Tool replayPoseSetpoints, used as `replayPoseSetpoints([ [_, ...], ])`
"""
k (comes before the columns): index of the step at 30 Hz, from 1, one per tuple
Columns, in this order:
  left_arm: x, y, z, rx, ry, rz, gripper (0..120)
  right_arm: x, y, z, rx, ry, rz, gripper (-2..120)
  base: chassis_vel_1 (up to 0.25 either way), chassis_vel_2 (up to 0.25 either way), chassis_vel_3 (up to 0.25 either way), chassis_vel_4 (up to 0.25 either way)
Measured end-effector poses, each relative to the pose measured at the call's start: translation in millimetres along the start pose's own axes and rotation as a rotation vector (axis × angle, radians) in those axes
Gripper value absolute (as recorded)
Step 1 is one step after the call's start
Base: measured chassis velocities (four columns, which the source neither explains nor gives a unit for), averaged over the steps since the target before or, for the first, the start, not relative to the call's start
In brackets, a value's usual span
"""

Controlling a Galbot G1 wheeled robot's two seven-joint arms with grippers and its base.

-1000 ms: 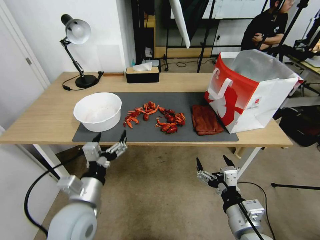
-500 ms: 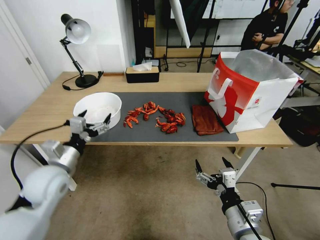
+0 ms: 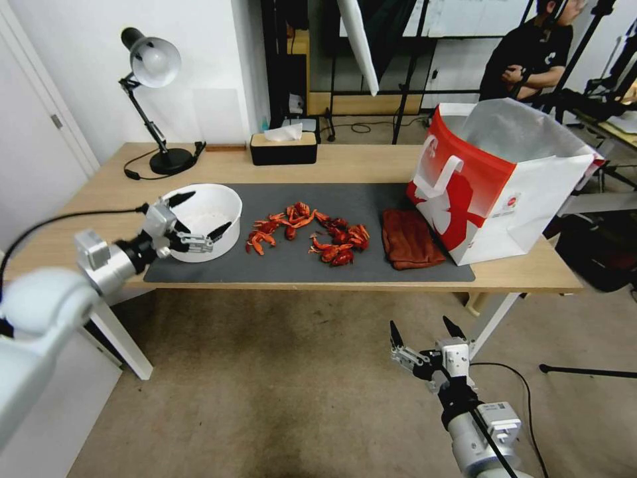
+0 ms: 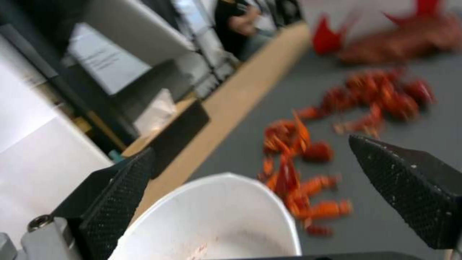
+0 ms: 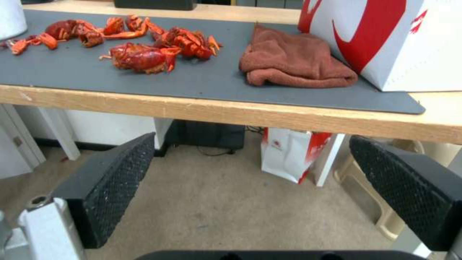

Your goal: Sweep shrimp from table into container with towel, then put container into takeout bag.

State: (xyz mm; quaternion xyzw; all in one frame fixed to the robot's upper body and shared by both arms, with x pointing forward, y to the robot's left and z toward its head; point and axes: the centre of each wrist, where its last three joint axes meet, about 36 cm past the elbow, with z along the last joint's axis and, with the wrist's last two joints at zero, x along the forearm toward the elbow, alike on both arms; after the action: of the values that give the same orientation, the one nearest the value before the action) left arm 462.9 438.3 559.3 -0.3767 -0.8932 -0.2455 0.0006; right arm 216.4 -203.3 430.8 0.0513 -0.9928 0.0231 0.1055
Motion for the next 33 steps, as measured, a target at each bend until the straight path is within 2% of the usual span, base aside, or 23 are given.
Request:
replayPoseSetpoints([
  [3, 15.8, 29.5, 2.2, -0.097, 0.078, 0.145, 100, -5, 3, 6, -0.007, 0.012, -0.01, 100, 0.0, 0.0, 0.0, 0.0],
  [5, 17.5, 32.0, 2.4, -0.105, 0.089, 0.16, 100, -6, 4, 7, -0.009, 0.014, -0.012, 100, 0.0, 0.0, 0.0, 0.0],
  [7, 23.5, 42.0, 4.6, -0.151, 0.152, 0.213, 100, -8, 5, 10, -0.011, 0.021, -0.017, 100, 0.0, 0.0, 0.0, 0.0],
  [12, 24.6, 46.1, 8.0, -0.207, 0.218, 0.239, 100, -10, 5, 12, -0.01, 0.023, -0.023, 100, 0.0, 0.0, 0.0, 0.0],
  [13, 24.5, 47.9, 8.5, -0.243, 0.249, 0.248, 100, -11, 5, 12, -0.009, 0.024, -0.025, 100, 0.0, 0.0, 0.0, 0.0],
  [15, 24.1, 49.6, 8.6, -0.269, 0.268, 0.251, 100, -11, 5, 13, -0.008, 0.025, -0.027, 100, 0.0, 0.0, 0.0, 0.0],
  [20, 23.3, 53.4, 9.5, -0.298, 0.29, 0.259, 100, -11, 6, 14, -0.008, 0.027, -0.027, 100, 0.0, 0.0, 0.0, 0.0],
  [26, 15.2, 68.3, 12.1, -0.36, 0.335, 0.329, 100, -11, 5, 14, -0.005, 0.029, -0.029, 100, 0.0, 0.0, 0.0, 0.0],
  [33, 5.7, 81.4, 15.8, -0.358, 0.332, 0.355, 100, -12, 6, 15, -0.005, 0.032, -0.03, 100, 0.0, 0.0, 0.0, 0.0],
])
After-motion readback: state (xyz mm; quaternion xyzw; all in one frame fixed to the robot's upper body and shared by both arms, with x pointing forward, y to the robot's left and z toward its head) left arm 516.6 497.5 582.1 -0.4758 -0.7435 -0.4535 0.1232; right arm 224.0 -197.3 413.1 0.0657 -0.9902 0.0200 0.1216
